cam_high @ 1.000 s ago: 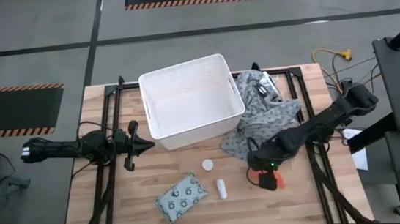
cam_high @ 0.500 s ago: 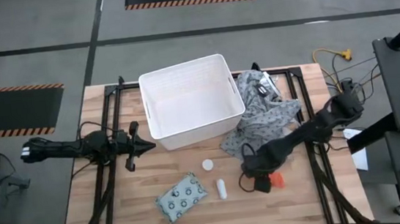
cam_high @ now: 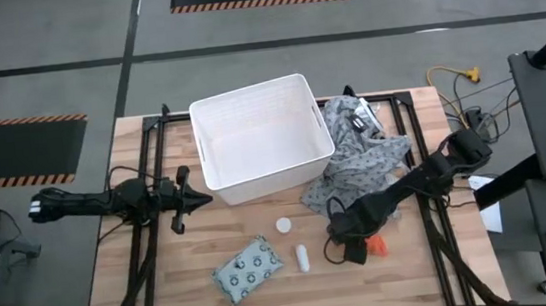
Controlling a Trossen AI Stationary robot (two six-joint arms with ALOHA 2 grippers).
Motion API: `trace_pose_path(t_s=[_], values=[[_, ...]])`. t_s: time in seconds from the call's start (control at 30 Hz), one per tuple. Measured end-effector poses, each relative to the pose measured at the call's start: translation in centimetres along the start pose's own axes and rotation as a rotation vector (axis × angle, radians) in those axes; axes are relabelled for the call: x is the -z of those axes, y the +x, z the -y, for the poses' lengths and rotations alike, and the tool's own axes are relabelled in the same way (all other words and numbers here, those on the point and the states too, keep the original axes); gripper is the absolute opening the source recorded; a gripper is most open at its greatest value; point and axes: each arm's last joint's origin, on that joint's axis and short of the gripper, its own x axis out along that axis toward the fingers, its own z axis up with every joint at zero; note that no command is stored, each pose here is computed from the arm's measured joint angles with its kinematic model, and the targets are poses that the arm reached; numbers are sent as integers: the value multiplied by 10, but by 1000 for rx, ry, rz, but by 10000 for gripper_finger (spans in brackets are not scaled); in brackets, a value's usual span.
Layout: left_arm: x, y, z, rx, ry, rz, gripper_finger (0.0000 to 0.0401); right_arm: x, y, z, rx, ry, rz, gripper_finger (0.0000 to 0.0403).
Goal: Pick & place medical supplies in basket/bin
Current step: Put the orange bandage into the white bin
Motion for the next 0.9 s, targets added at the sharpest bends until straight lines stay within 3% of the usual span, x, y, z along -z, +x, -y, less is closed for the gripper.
trace_pose_path(t_s=[0.17,0.27,0.43,0.7,0.9], values=[[0,0,0,1,0,4,0,-2,-19,-6,-58,-22,56,85],[0,0,0,0,0,4,0,-5,-35,-11,-115,-43,113,68],[0,0,0,0,0,4,0,-18,-73,-19,-224,-47,283,73],[0,0,0,0,0,4,0,-54,-151,-21,-151,-64,702,75],[0,0,0,-2,0,4,0,-85,-204,-8,-104,-88,971,77]])
